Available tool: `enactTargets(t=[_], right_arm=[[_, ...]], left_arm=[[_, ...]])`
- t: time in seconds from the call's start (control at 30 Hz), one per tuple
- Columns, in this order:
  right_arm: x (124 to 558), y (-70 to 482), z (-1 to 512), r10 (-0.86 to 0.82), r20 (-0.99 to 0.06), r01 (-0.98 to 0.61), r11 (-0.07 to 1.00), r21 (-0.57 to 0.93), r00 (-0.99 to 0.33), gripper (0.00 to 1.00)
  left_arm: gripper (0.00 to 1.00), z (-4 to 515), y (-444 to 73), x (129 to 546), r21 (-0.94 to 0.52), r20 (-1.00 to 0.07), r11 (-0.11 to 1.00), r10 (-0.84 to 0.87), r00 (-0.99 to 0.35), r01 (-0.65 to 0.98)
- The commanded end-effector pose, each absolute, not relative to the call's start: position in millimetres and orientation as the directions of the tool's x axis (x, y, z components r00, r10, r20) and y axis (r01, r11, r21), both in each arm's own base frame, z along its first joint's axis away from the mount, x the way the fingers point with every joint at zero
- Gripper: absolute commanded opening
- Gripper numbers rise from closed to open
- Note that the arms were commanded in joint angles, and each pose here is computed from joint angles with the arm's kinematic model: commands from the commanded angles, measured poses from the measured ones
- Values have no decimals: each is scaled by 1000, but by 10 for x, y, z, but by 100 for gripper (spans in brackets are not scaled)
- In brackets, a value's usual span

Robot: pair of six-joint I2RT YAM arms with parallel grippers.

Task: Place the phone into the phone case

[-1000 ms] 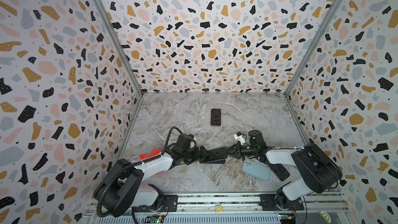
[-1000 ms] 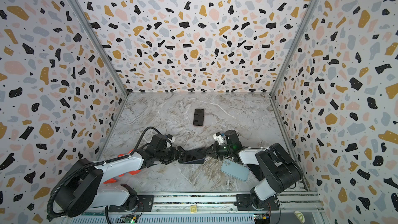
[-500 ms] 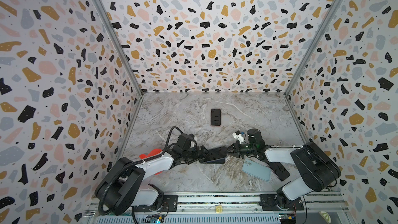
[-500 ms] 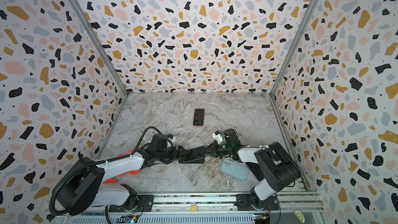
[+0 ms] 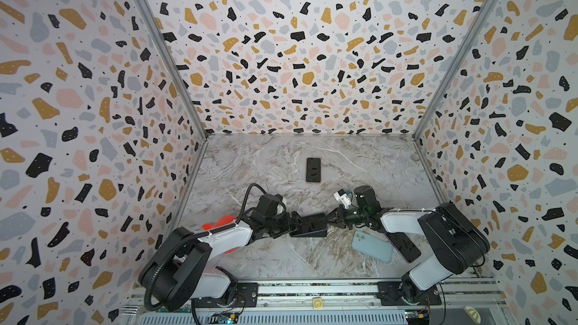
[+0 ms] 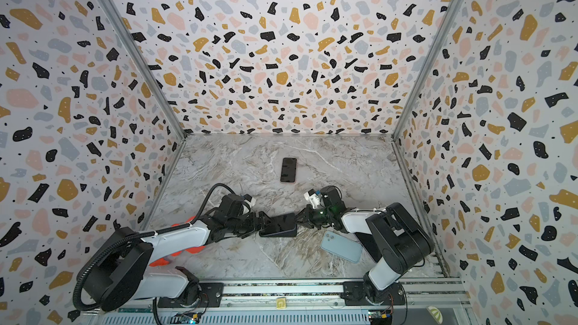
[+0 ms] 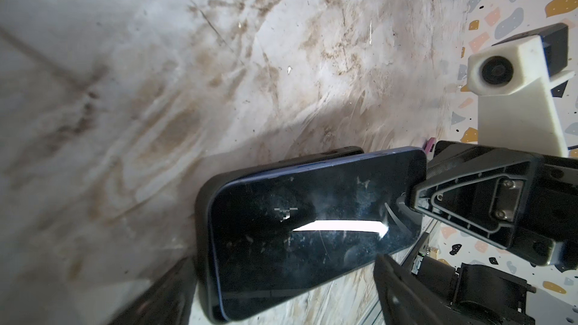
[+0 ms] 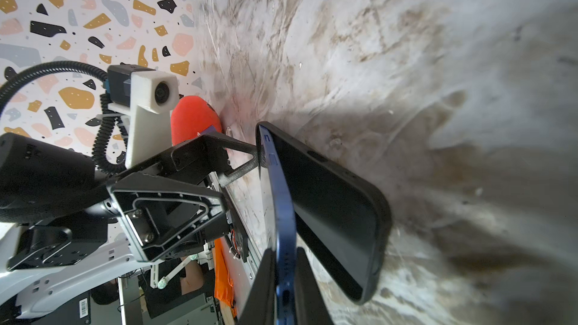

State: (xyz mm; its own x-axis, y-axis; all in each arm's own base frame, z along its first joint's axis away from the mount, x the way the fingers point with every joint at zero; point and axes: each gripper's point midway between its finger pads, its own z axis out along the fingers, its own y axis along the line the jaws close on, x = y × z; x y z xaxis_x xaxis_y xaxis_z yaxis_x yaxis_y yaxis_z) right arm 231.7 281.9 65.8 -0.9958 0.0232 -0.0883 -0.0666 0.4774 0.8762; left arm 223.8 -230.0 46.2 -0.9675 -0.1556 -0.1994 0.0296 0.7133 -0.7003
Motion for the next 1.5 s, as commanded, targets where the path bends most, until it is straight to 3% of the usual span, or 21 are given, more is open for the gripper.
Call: enactTargets(t=[0.0,0.33,0.63,1.23,1.47], right_arm=[[2279,2722,400,30,-59,-31,583,812,-998,0],[2271,2708,347,42,-75,-33,615,788,-996,0],[2186,2784,283,25,-59,-31,613,789,-998,0],[2137,2806,172,9,-36,-23,618,786,-999,0],[2128,2853,161,-2,-36,-29,619,785,-999,0]], left_arm=[[89,456,-2300,2223,-707,-193,706,-155,-969,28],[76,363,-2005,2198,-547,-220,837,-124,-968,17],[47,311,-1951,2226,-517,-237,856,-126,-963,16],[37,477,-2124,2486,-594,-300,804,-192,-935,26],[33,380,-2153,2424,-612,-263,790,-192,-946,10]])
